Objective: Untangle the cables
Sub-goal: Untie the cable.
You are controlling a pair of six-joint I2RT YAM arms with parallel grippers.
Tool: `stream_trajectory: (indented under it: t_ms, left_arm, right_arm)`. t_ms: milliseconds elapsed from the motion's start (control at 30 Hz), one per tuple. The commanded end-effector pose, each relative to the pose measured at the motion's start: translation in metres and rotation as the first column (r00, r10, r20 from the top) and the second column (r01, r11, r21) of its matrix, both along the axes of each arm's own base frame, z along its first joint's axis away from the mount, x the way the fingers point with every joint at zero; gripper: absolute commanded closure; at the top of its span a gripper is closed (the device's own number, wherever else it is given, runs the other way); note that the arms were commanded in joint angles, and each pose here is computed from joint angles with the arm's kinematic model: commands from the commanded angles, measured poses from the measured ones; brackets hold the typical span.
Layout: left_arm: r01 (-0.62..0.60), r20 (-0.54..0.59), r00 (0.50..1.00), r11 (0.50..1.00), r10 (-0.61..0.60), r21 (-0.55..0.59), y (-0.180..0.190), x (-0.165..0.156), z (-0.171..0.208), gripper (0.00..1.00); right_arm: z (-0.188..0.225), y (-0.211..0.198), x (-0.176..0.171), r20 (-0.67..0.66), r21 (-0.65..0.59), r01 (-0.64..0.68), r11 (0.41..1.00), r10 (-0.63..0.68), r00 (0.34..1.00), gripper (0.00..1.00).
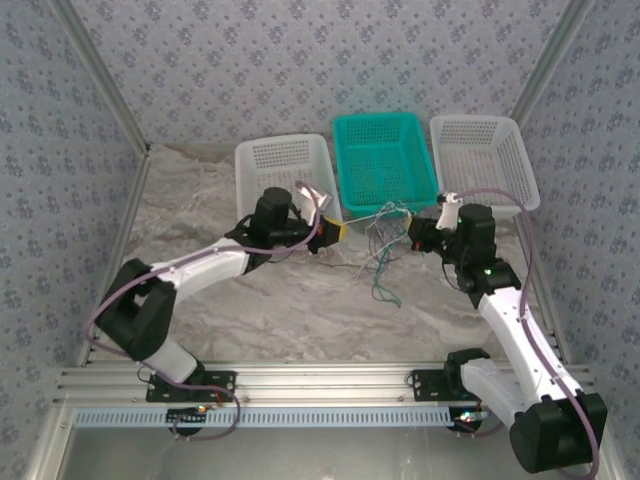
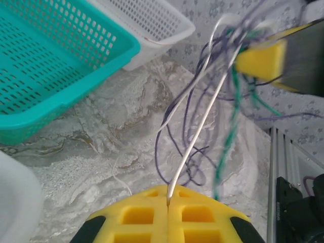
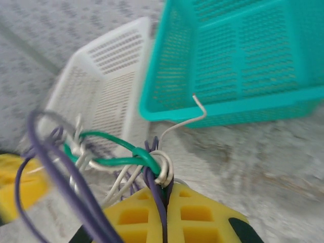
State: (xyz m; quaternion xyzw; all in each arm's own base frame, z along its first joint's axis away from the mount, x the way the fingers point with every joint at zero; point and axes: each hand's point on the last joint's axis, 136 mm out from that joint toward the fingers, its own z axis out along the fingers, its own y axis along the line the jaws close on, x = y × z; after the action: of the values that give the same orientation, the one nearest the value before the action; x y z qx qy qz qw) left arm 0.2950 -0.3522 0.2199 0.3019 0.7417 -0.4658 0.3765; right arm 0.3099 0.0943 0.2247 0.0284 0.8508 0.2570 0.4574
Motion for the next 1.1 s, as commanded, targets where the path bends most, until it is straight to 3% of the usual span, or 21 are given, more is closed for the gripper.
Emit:
stream_trajectory:
  t_ms: [0,267,333,400,533,633,800,967,1067]
  left_arm:
    - [-0.123,0.013,0.992,0.992,0.123,-0.027,0.038,0.006,0.024,1.0]
    - [-0.388,0.062,0.92,0.921,0.386,0.028,0.125,0.006,0.062,1.0]
    - [-0.415,0.075,0.908,0.91,0.413,0.01,0.137,0.004,0.074,1.0]
    - [-0.376,0.098,0.922,0.926,0.376,-0.013,0.135,-0.001,0.084,1.0]
    - [-0.18,0.082,0.979,0.982,0.184,-0.05,0.098,-0.017,0.082,0.99]
    - [-0.128,0.104,0.986,0.991,0.131,-0.031,0.075,-0.02,0.072,0.8]
    - [-0.047,0.112,0.992,0.999,0.05,-0.024,0.052,-0.019,0.063,0.62]
    - [0.09,0.139,0.986,0.996,-0.09,0.008,0.025,-0.026,0.05,0.5]
    - [0.147,0.11,0.983,0.989,-0.147,0.007,0.01,-0.023,0.04,0.37]
  right_arm:
    - [-0.03,-0.071,0.0,-0.115,-0.064,0.341,0.938,-0.346,0.931,1.0]
    - [-0.085,-0.126,-0.021,-0.252,-0.071,0.551,0.832,-0.549,0.797,1.0]
    - [-0.09,-0.126,-0.021,-0.265,-0.048,0.55,0.834,-0.541,0.798,1.0]
    - [-0.086,-0.111,-0.014,-0.245,0.02,0.485,0.875,-0.466,0.85,1.0]
    - [-0.052,-0.061,0.002,-0.115,0.213,0.226,0.951,-0.205,0.972,1.0]
    - [-0.022,-0.034,0.001,-0.023,0.216,0.056,0.975,-0.052,0.998,1.0]
    - [0.027,0.015,-0.017,0.114,0.117,-0.216,0.969,0.203,0.973,1.0]
    - [0.048,0.043,-0.024,0.142,0.069,-0.315,0.947,0.303,0.942,1.0]
    - [0.054,0.058,-0.024,0.155,0.07,-0.36,0.93,0.346,0.925,1.0]
